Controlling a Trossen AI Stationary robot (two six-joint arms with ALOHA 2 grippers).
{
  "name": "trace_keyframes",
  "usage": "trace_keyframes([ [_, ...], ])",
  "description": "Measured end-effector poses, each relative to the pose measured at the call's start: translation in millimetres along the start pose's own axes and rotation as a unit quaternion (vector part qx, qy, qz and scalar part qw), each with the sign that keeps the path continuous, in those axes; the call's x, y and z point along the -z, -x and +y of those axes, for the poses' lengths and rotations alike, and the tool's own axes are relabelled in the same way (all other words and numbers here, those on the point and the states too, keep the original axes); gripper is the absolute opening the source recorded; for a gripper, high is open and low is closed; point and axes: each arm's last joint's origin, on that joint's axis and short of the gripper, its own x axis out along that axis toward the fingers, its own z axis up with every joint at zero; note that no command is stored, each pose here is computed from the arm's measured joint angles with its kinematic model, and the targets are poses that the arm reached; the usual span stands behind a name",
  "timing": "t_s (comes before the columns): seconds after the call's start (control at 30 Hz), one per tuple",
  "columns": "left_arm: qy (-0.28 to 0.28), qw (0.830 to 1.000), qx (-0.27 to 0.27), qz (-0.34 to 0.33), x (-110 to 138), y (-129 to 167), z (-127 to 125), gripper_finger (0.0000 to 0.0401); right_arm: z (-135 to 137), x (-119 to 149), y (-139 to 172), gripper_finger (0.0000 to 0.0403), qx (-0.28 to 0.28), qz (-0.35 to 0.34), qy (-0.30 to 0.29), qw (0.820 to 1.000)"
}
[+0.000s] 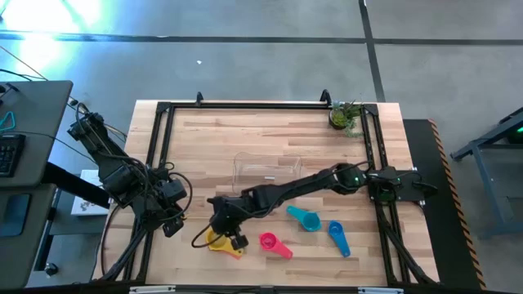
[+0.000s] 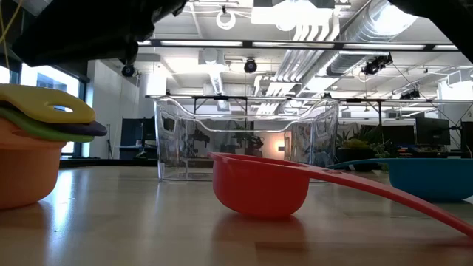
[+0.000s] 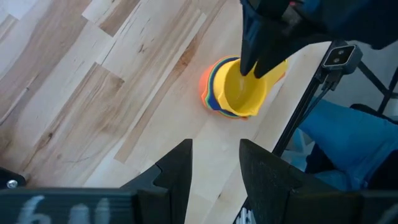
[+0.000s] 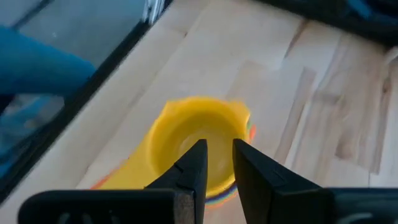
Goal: Nest measuring cups in basket
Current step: Stack the light blue measuring cup on top of the yellow measuring cup
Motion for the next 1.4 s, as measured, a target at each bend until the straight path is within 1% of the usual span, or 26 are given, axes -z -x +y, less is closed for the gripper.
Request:
trace_keyframes([
  [0.23, 0.0, 1.0, 0.0, 0.0, 0.0, 0.0, 0.0, 0.0122, -1.8, 11.7, -11.2, 0.0068, 0.004, -0.005, -0.029, 1.0],
  [0.33, 0.0, 1.0, 0.0, 0.0, 0.0, 0.0, 0.0, 0.0122, -1.8, 17.5, -14.5, 0.0068, 0.008, 0.006, -0.038, 0.999],
  [0.5, 0.0, 1.0, 0.0, 0.0, 0.0, 0.0, 0.0, 0.0122, -2.4, 16.9, -14.5, 0.0068, 0.026, 0.004, -0.04, 0.999],
  [0.67, 0.008, 1.0, 0.0, -0.001, 0.0, 0.0, 0.0, 0.0122, -2.4, 16.3, -14.4, 0.0068, 0.025, 0.002, -0.038, 0.999],
  [0.73, 0.008, 1.0, 0.0, -0.002, -0.1, 0.0, 0.0, 0.0122, -2.2, 16.2, -12.6, 0.0068, 0.023, 0.012, -0.04, 0.999],
  [0.83, 0.008, 1.0, -0.001, -0.003, -0.2, 0.0, 0.0, 0.0122, -1.2, 6.8, -3.4, 0.0068, 0.02, 0.018, -0.04, 0.999],
  [0.97, 0.008, 1.0, -0.005, -0.017, -0.8, -0.7, -0.2, 0.0122, 0.8, -6.2, 16.0, 0.0068, 0.008, 0.044, -0.045, 0.998],
  [1.03, 0.006, 1.0, -0.01, -0.026, -1.0, -2.6, -1.3, 0.0122, 2.2, -10.4, 25.6, 0.0068, 0.003, 0.046, -0.046, 0.998],
  [1.23, -0.017, 0.999, -0.024, -0.02, 4.6, -10.4, -7.1, 0.0122, 8.0, -14.8, 60.6, 0.0068, 0.0, 0.085, -0.056, 0.995],
  [1.4, -0.025, 0.999, -0.032, -0.013, 13.7, -16.1, -12.4, 0.0122, 11.8, -13.8, 81.6, 0.0068, 0.001, 0.125, -0.069, 0.99],
])
